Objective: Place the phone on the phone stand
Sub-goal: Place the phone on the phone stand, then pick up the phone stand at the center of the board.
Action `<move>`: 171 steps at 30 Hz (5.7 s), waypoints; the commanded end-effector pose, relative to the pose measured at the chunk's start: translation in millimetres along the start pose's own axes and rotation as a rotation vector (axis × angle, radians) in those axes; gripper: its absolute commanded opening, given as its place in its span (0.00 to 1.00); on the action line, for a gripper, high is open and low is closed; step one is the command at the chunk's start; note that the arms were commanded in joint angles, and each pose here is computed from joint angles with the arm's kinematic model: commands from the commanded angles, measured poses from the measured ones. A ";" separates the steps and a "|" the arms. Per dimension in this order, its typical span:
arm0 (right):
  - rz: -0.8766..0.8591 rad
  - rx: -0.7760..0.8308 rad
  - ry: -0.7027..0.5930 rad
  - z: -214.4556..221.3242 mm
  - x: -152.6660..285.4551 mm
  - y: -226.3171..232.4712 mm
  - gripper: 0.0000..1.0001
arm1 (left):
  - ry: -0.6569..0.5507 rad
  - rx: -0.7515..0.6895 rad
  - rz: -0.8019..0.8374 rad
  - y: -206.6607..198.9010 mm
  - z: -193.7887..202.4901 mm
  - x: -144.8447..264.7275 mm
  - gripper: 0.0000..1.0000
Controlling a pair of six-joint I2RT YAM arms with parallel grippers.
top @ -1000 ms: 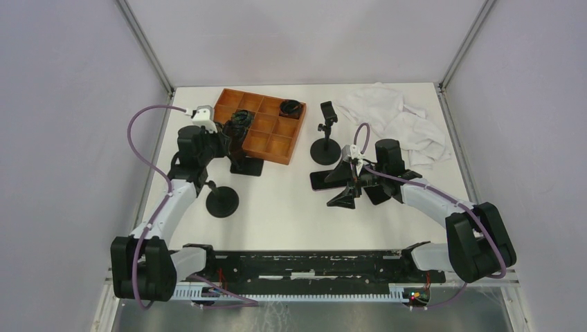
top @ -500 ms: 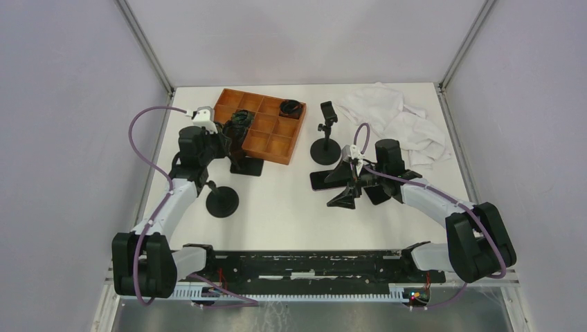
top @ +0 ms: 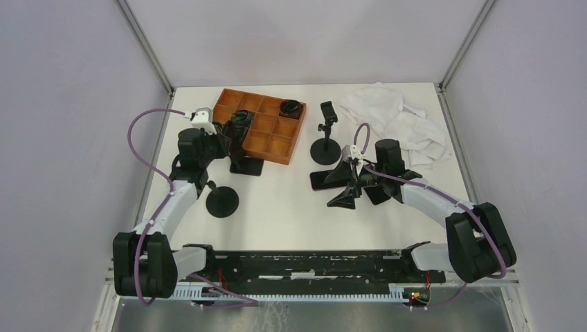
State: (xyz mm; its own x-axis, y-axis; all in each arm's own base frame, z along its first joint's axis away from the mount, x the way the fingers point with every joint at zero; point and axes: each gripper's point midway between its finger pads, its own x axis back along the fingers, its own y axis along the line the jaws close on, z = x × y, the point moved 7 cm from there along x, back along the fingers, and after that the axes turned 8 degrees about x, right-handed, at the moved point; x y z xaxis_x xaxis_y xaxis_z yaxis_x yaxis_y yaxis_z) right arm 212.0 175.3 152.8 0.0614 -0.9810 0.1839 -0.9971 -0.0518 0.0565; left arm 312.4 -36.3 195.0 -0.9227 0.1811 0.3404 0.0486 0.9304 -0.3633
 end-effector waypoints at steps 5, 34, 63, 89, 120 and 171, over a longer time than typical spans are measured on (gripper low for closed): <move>-0.016 0.060 -0.027 -11.9 1.3 -0.4 0.95 | -0.024 0.010 -0.006 1.4 -5.6 -0.8 0.15; -0.014 0.058 -0.023 -10.6 1.1 -1.0 0.96 | -0.055 0.020 -0.047 1.4 -14.9 8.9 0.88; 0.327 0.349 0.293 -21.0 84.9 -26.3 0.98 | -0.085 -0.002 0.314 -71.2 -66.3 88.8 1.00; 0.858 0.269 0.454 -185.8 61.6 -146.2 0.98 | -0.139 -0.219 0.270 -77.1 -35.6 116.7 1.00; 1.001 0.041 0.472 -133.9 7.4 -155.6 0.68 | -0.127 -0.234 0.305 -80.2 -33.9 116.6 1.00; 0.268 0.371 0.226 -193.5 -47.9 -53.4 0.07 | -0.138 -0.241 0.268 -75.9 -34.9 117.2 1.00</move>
State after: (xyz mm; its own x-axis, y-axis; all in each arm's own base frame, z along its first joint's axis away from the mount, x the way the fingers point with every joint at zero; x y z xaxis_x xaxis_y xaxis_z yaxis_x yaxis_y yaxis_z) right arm 287.3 249.1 307.6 -0.3092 -0.8330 0.4588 -0.9394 0.1922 -0.2840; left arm 214.9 -77.3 290.9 -0.9007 0.4081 0.1488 0.3654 0.8971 -0.2485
